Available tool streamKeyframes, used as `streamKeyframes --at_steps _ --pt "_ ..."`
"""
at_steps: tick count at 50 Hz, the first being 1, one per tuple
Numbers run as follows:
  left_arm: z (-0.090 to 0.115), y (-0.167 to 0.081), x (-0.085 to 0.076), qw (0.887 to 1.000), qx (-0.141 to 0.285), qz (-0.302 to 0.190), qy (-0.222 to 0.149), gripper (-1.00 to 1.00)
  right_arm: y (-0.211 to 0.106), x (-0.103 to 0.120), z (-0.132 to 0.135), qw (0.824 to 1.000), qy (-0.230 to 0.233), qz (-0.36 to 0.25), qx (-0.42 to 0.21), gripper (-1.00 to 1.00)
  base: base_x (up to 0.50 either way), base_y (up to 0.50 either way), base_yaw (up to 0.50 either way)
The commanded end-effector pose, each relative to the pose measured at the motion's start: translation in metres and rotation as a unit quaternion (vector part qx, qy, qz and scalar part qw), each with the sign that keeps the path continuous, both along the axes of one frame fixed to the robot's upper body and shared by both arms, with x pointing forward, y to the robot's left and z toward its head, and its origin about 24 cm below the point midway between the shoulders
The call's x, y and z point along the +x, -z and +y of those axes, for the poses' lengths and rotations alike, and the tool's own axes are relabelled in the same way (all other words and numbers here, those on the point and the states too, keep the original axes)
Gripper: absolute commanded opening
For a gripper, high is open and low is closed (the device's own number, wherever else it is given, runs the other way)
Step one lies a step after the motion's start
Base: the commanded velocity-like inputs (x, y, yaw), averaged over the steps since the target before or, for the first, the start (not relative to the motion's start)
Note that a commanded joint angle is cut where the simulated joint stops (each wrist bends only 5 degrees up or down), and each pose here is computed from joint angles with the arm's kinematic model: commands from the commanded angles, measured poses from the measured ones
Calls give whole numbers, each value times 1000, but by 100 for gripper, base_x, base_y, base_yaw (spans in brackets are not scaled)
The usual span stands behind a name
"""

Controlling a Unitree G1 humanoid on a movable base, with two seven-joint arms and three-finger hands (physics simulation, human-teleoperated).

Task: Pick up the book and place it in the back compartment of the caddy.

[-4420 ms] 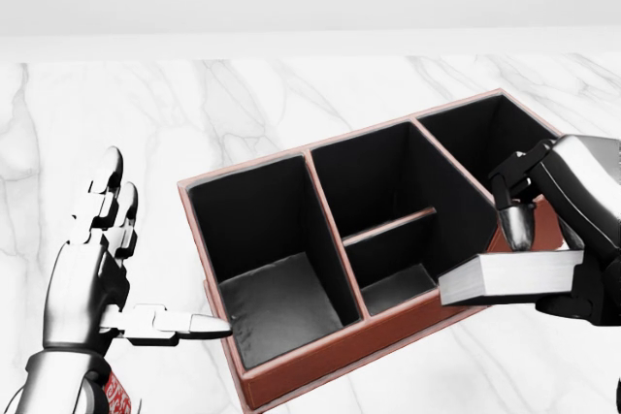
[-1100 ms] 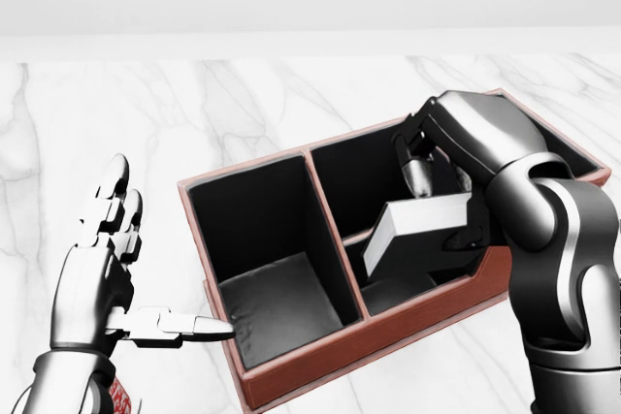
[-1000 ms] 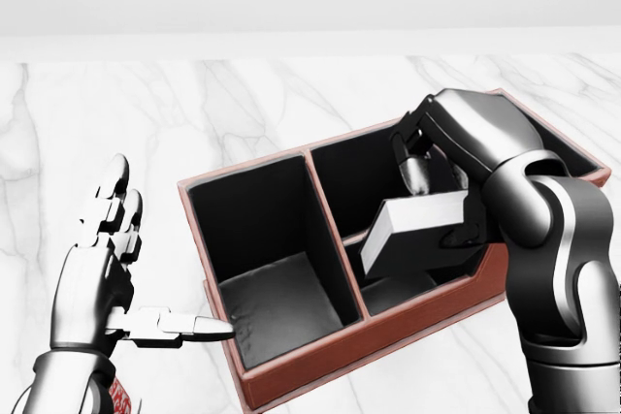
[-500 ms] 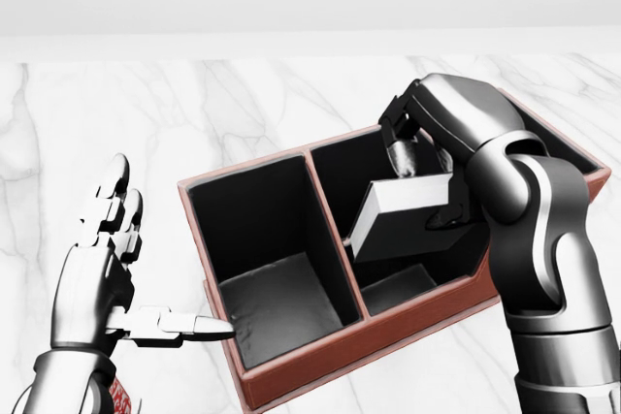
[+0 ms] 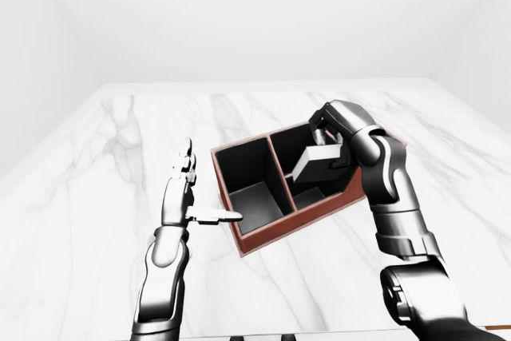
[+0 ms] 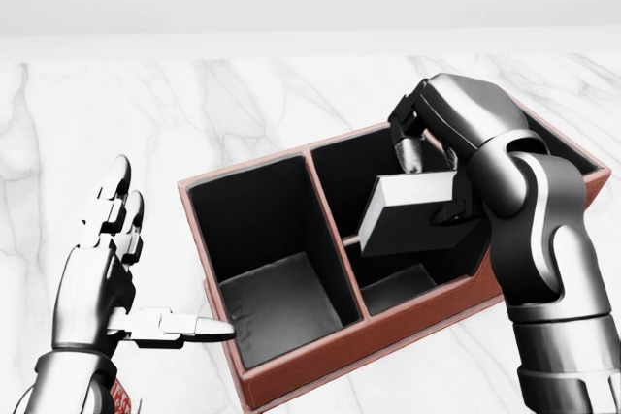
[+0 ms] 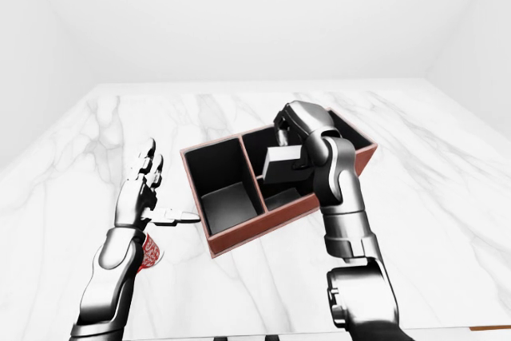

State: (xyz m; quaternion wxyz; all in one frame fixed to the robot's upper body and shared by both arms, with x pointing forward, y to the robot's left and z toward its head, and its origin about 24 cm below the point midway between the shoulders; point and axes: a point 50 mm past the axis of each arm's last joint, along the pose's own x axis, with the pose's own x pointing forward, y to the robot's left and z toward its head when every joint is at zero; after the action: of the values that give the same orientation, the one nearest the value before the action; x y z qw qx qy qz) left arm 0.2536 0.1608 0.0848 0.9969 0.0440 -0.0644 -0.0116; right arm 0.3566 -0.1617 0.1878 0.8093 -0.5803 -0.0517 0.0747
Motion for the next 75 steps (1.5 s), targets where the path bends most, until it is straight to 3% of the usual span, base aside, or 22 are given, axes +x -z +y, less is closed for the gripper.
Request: streamKeyframes --at_steps 1,75 --pt "0 1 0 1000 0 2 0 100 1 5 -6 1000 23 -14 -5 -100 0 0 0" --pt "0 -1 0 1000 -1 -2 1 100 50 16 -6 998 57 27 -6 -100 0 0 0"
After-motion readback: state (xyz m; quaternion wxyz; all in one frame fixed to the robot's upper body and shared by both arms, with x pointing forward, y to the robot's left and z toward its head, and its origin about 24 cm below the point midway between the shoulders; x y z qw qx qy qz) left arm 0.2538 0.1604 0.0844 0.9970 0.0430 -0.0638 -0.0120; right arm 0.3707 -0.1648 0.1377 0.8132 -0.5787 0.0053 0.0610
